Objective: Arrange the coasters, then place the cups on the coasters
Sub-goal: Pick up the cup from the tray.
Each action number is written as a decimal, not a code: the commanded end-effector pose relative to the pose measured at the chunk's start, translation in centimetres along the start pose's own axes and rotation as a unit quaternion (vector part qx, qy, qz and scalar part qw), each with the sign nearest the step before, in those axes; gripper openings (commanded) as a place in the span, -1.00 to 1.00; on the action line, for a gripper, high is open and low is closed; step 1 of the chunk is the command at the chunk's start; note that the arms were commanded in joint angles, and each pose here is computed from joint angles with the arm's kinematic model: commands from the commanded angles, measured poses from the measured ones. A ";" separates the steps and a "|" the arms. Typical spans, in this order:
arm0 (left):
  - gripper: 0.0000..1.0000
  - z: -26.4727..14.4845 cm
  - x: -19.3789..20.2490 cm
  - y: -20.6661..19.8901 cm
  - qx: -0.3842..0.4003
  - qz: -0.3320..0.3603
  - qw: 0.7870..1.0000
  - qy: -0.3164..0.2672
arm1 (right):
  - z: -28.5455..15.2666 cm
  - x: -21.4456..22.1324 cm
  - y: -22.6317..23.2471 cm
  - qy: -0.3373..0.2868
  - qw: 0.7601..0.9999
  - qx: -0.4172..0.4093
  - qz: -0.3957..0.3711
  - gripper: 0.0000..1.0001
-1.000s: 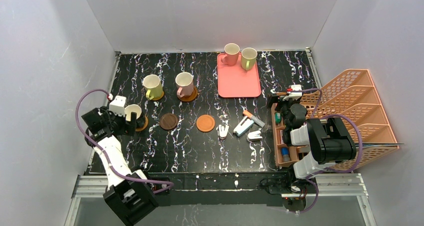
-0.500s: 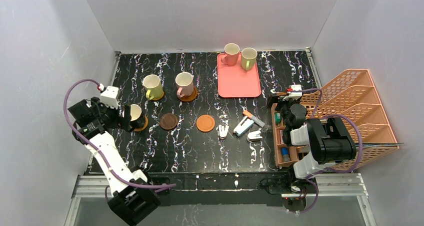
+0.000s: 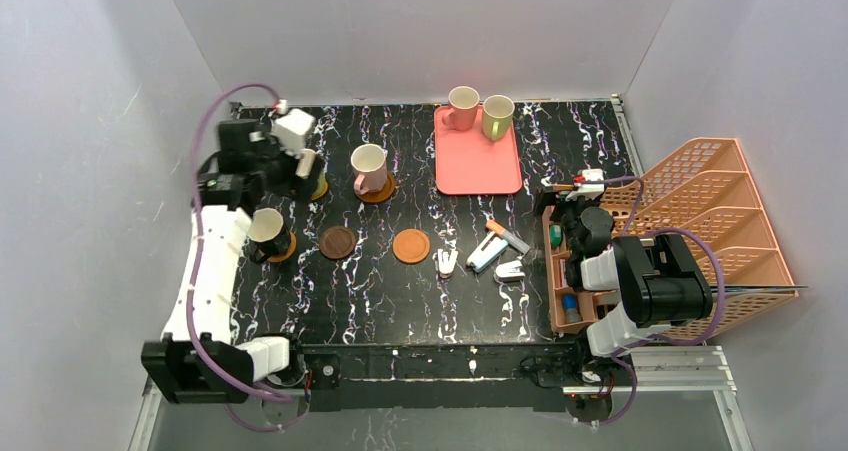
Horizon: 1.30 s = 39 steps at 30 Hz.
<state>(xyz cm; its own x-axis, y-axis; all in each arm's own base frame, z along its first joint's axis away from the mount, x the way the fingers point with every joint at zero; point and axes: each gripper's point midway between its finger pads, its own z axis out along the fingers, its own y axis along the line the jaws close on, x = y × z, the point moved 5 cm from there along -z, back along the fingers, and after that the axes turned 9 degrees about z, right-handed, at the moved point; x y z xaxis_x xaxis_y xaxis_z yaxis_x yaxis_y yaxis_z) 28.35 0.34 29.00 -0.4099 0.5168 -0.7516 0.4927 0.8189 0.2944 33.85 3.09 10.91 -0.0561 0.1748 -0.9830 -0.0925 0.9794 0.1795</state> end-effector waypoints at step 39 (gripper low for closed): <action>0.96 1.6 1.9 -13.5 0.123 0.105 0.977 -0.137 | -1.1 3.3 -2.4 0.070 0.996 0.059 0.006 0.97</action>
<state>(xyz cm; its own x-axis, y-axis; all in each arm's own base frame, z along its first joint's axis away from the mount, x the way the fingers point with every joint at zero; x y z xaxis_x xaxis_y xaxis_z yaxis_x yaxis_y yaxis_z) 21.95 -9.96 22.56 -0.0884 0.5658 -0.8198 0.7278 0.5986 0.3346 33.85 3.06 10.90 -0.0562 0.1748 -0.9830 -0.0910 0.9796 0.1794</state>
